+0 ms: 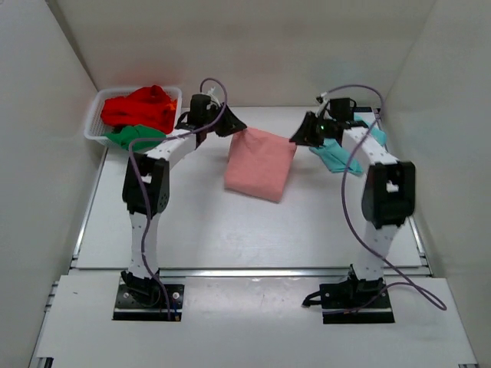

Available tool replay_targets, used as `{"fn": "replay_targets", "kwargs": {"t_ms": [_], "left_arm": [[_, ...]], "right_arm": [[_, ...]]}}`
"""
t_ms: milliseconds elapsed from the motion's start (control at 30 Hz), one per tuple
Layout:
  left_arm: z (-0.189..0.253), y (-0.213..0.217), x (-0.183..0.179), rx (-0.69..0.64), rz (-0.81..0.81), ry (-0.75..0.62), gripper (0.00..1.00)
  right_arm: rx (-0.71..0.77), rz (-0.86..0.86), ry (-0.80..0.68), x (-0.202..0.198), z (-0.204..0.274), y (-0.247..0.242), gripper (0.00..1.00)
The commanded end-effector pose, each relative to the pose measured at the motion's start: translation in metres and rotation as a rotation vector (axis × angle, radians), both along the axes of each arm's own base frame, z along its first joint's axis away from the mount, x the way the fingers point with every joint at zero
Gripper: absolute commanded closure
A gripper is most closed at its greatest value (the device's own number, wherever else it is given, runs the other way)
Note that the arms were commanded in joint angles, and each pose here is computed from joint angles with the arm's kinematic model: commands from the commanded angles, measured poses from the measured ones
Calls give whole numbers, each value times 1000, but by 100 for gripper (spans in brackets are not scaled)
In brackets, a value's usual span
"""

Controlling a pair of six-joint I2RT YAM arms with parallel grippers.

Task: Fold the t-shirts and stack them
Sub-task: Fold the long partially folded tshirt into a neat square

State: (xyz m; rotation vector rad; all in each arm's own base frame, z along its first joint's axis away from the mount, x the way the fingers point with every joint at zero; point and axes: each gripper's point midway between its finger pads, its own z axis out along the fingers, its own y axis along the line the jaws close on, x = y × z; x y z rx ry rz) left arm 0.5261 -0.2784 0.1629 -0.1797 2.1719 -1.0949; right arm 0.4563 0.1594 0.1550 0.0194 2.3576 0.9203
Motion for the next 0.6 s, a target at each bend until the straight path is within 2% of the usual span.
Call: {"fn": "replay_targets", "kwargs": {"t_ms": [0, 33, 100, 133, 233, 367, 433, 567], "left_arm": [[7, 18, 46, -96, 39, -15, 63], [5, 19, 50, -135, 49, -5, 59], [2, 35, 52, -165, 95, -8, 56], [12, 38, 51, -158, 108, -35, 56], [7, 50, 37, -91, 117, -53, 54], [-9, 44, 7, -68, 67, -6, 55], [-18, 29, -12, -74, 37, 13, 55], [-23, 11, -22, -42, 21, 29, 57]], "right_arm": [[-104, -65, -68, 70, -15, -24, 62], [-113, -83, -105, 84, 0, -28, 53], [-143, -108, -113, 98, 1, -36, 48], [-161, -114, -114, 99, 2, -36, 39], [-188, -127, -83, 82, -10, -35, 29], [-155, -127, -5, 38, -38, -18, 21], [-142, -143, 52, 19, -54, -12, 21], [-104, -152, 123, -1, -76, 8, 21]]}}
